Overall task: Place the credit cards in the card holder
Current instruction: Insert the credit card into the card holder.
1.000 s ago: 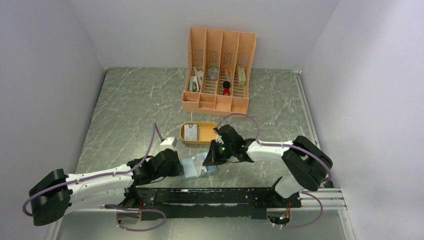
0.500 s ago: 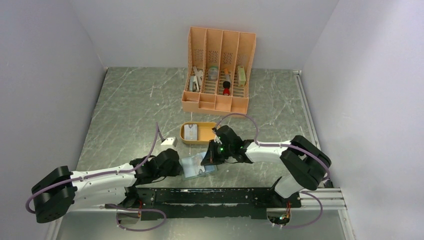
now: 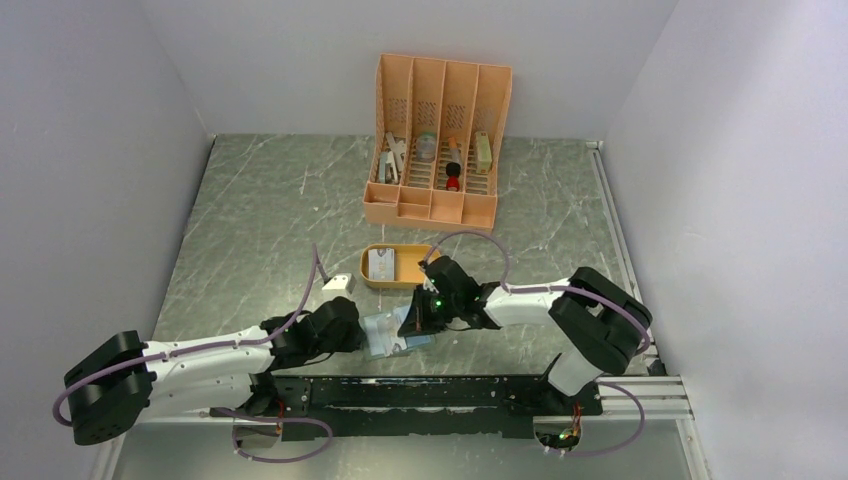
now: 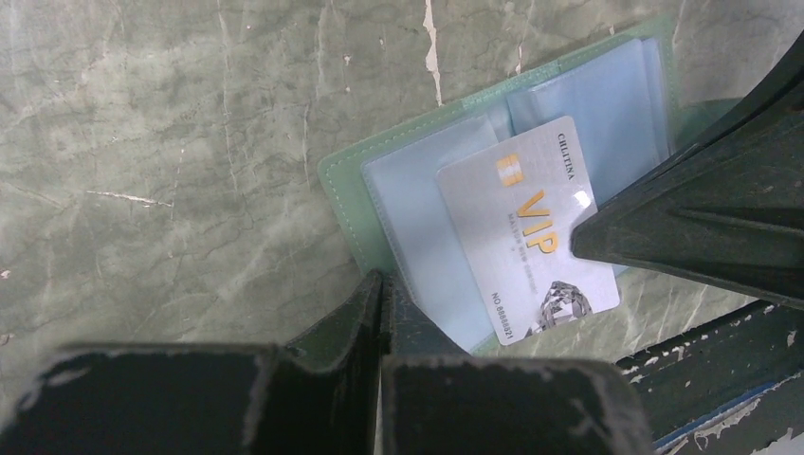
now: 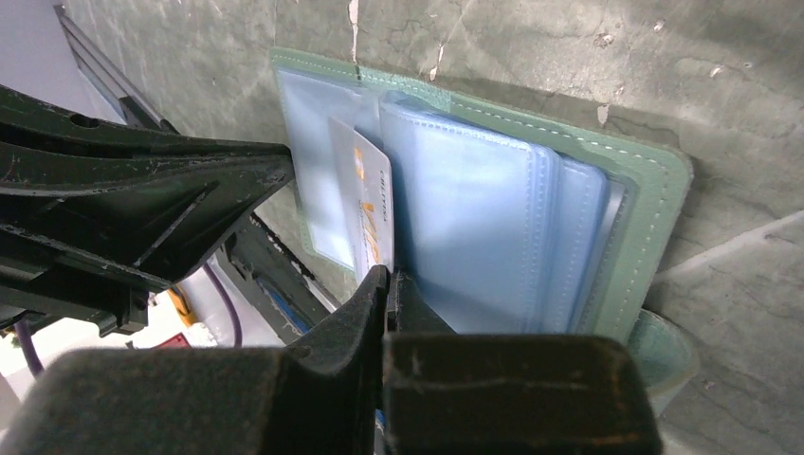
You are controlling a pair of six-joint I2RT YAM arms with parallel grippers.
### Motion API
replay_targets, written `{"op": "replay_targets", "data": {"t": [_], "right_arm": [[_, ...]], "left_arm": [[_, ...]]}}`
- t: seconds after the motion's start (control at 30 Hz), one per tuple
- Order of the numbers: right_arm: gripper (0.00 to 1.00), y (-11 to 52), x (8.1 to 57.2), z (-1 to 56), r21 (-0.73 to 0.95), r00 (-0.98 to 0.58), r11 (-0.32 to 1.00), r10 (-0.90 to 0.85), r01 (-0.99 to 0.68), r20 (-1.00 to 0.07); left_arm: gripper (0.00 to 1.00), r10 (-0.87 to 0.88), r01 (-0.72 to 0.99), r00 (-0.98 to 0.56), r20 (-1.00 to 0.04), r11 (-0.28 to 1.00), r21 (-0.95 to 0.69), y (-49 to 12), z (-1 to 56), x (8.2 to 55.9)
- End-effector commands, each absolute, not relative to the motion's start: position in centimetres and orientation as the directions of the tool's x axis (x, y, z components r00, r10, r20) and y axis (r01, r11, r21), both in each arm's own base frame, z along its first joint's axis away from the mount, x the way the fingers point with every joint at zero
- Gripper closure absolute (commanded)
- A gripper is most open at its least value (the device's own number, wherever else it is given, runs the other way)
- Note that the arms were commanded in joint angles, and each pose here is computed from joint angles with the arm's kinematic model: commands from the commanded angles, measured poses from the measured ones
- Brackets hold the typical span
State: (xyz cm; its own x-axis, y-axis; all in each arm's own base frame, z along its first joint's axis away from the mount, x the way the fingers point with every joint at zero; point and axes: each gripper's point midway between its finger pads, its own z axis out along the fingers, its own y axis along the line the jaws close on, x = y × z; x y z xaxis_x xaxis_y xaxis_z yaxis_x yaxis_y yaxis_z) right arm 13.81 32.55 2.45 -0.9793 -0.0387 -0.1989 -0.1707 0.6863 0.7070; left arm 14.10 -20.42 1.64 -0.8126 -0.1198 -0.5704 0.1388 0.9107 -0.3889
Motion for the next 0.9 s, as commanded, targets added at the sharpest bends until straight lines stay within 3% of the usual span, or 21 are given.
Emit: {"op": "replay_targets", "data": {"t": [0.0,0.87], "right_arm": [[1.00,32.2,13.2,1.2,0.674,-0.982,0.720,-0.053,-0.165,-0.183],[1.00,31.4,14.6,1.3,0.657,-0.971,0.751,0.109,-0.059,-0.212]], "left_arm": [[0.95,-0.100,0.130,-0.833,-0.544,0.921,-0.368,-19.7,0.2,13.3],[0.95,-0.097,0.143,-0.839,-0.536,0.910,-0.389,-20.1,0.2,13.0]]}}
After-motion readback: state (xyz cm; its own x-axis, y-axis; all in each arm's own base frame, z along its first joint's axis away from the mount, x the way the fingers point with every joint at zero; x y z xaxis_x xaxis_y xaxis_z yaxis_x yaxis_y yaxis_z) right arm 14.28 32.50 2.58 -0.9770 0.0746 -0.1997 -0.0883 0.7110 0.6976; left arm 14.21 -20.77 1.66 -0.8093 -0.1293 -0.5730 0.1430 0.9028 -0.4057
